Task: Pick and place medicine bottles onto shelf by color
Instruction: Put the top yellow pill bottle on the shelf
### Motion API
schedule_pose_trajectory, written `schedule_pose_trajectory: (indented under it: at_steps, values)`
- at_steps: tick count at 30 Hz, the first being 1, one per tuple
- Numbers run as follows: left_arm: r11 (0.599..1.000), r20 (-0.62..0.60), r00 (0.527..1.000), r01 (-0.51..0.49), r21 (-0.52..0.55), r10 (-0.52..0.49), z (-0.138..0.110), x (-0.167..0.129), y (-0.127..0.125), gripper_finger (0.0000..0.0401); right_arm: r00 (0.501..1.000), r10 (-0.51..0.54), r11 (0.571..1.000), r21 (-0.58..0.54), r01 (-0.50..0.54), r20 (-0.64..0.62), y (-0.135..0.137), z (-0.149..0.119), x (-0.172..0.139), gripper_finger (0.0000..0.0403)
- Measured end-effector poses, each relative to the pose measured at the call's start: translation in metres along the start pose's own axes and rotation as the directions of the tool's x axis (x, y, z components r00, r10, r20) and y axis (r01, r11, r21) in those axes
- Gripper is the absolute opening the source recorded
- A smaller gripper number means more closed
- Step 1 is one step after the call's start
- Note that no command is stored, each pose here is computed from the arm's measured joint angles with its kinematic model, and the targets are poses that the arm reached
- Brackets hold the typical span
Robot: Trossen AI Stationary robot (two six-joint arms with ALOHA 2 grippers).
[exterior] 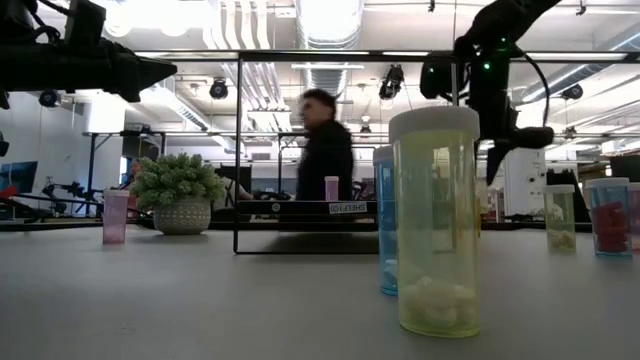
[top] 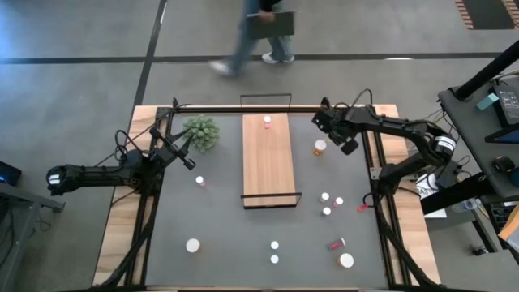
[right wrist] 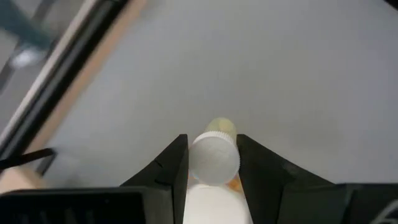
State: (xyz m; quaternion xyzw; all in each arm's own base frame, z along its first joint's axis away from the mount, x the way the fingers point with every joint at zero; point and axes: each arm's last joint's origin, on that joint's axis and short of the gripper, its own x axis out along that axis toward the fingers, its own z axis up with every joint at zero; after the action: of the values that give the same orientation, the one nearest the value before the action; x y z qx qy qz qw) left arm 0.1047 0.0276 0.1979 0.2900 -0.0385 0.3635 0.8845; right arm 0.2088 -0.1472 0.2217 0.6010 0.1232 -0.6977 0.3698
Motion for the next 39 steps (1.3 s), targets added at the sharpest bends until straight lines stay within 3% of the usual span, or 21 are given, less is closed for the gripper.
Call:
schedule_pose_trajectory:
  at_steps: [10,16,23,33,39]
  values:
    - [1.000,0.000,1.000,0.000,0.000,0.000,0.000,0.000,0.000,0.0072,0.993,0.103,0.967,-0.229,-0.112,-0.052,0.052,0.000,-0.027,0.0108]
    - [1.000,0.001,1.000,0.000,0.000,0.000,0.000,0.000,0.000,0.0072,0.985,0.089,0.919,-0.370,-0.139,-0.148,0.091,-0.022,-0.026,0.0108]
    - [1.000,0.000,1.000,0.000,0.000,0.000,0.000,0.000,0.000,0.0072,0.983,0.058,0.861,-0.490,-0.136,-0.172,0.126,-0.053,-0.031,0.0112]
    - [1.000,0.000,1.000,0.000,0.000,0.000,0.000,0.000,0.000,0.0072,0.976,0.072,0.820,-0.545,-0.175,-0.205,0.150,-0.091,-0.033,0.0111]
    - [1.000,0.000,1.000,0.001,0.000,-0.001,0.000,0.000,0.000,0.0072,0.977,0.034,0.822,-0.550,-0.148,-0.212,0.155,-0.116,-0.031,0.0116]
